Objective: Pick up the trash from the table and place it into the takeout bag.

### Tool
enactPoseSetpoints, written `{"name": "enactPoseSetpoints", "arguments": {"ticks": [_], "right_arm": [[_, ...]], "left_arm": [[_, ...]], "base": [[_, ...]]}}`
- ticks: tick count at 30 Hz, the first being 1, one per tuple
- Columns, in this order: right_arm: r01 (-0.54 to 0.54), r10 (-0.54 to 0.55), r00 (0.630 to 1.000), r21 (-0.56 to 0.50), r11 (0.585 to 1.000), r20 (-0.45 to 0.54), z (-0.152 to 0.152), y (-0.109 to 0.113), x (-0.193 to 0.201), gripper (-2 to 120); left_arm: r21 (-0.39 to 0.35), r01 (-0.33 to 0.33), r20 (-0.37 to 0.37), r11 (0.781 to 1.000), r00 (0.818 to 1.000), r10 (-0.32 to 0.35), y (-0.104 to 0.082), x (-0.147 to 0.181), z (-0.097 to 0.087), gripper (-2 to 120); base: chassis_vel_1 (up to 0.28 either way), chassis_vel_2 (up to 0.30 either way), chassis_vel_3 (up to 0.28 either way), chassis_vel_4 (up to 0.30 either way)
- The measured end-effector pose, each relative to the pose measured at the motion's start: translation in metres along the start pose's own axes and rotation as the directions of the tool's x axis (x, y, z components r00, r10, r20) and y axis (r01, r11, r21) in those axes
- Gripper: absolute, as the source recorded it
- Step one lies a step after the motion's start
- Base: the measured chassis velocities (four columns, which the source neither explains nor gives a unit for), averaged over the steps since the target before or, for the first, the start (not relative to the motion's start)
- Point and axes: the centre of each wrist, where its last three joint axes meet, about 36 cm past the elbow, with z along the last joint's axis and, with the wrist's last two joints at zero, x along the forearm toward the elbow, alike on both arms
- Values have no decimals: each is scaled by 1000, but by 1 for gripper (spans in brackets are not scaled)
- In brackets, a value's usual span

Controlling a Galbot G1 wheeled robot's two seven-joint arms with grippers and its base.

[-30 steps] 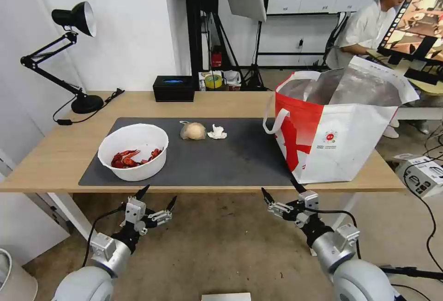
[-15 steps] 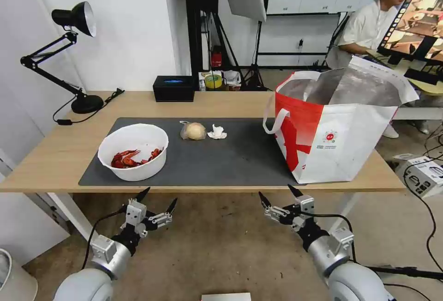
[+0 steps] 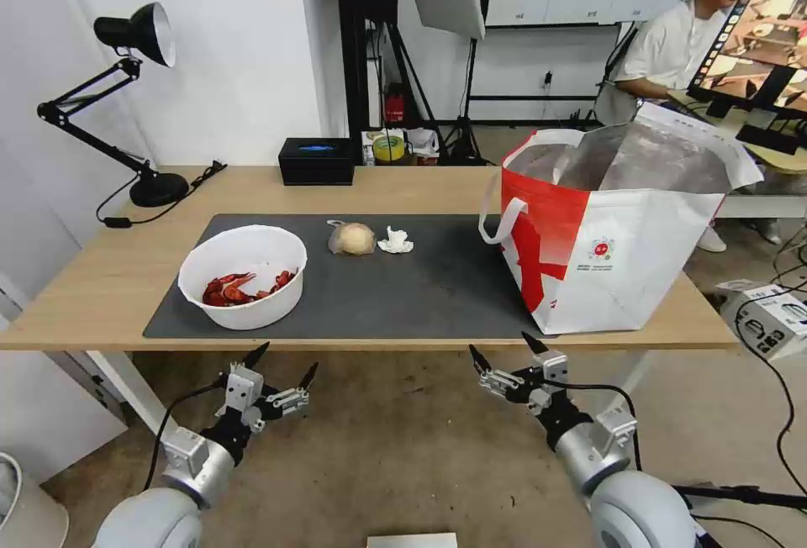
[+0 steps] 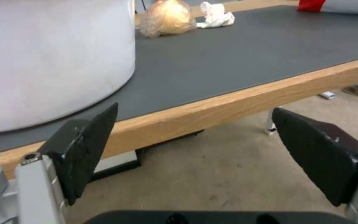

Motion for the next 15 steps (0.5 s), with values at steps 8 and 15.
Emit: {"name": "enactPoseSetpoints", "arguments": {"ticks": [8,15], "right_arm": [[54,-54,998,8,998,16,-24,-13,-35,100],[117,-119,992,33,993,50,-47,-13,-102,100]], "left_arm": [[2,-2,2,1000,1000,2,1,-4,2,100],[-5,0,0,1000,1000,0,4,-3,1,100]], "base": [[0,0,0,0],[0,0,0,0]]}}
